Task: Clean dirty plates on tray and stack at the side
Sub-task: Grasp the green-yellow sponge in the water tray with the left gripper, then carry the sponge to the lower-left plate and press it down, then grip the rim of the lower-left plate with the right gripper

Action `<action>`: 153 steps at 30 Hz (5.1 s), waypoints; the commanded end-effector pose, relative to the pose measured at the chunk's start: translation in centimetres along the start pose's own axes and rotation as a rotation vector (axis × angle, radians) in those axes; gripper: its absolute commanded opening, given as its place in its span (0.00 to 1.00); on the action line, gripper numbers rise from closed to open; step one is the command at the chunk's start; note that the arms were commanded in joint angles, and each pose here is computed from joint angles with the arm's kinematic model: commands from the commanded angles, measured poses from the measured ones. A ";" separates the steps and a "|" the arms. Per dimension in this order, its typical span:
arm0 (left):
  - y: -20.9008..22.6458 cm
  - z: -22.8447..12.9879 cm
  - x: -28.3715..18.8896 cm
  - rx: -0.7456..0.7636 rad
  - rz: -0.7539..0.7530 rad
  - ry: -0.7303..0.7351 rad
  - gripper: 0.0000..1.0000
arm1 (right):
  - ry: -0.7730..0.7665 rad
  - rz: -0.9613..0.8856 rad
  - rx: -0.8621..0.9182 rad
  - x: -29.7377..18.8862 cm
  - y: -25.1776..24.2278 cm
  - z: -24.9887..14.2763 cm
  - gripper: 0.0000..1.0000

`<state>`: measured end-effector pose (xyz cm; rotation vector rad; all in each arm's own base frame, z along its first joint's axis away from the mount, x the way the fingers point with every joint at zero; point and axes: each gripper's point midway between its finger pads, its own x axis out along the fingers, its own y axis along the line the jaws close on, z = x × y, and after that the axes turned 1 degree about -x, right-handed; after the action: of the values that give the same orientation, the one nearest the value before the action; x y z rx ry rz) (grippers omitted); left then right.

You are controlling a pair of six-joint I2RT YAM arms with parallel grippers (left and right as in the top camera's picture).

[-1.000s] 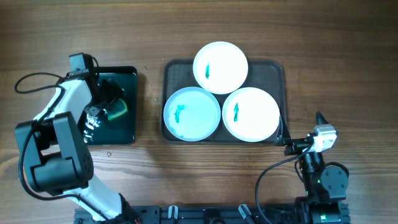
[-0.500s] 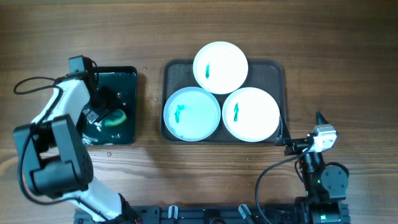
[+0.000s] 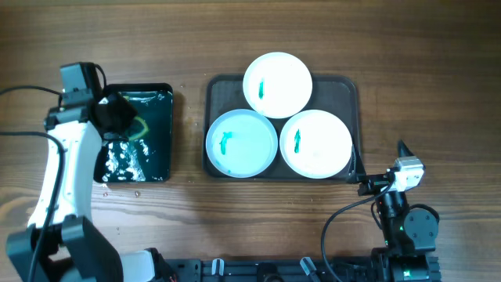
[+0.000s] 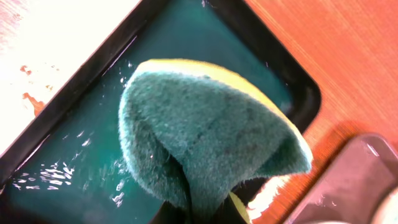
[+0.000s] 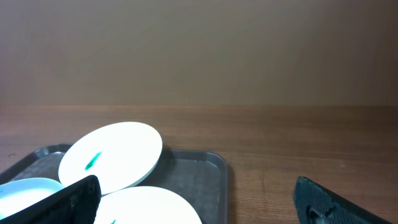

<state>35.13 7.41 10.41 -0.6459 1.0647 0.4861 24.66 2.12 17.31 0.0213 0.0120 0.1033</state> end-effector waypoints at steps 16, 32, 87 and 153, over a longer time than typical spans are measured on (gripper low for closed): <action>2.0 -2.5 -0.3 -0.003 0.047 0.027 0.04 | -0.002 -0.011 -0.012 0.0 -0.2 0.0 1.00; -9.3 -7.1 -11.5 0.020 -0.450 0.201 0.04 | -0.002 -0.011 -0.013 0.0 -0.2 0.0 1.00; -7.6 -9.8 -9.4 0.080 -0.151 0.035 1.00 | 0.500 0.534 0.263 5.4 9.3 16.4 1.00; -7.5 -9.7 -9.3 0.080 -0.144 0.031 1.00 | 1.304 0.444 0.065 13.0 18.8 -15.2 0.67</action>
<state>29.76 -5.72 17.56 -0.6796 1.0617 0.2951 35.34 22.92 3.04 0.0353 1.2997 0.5699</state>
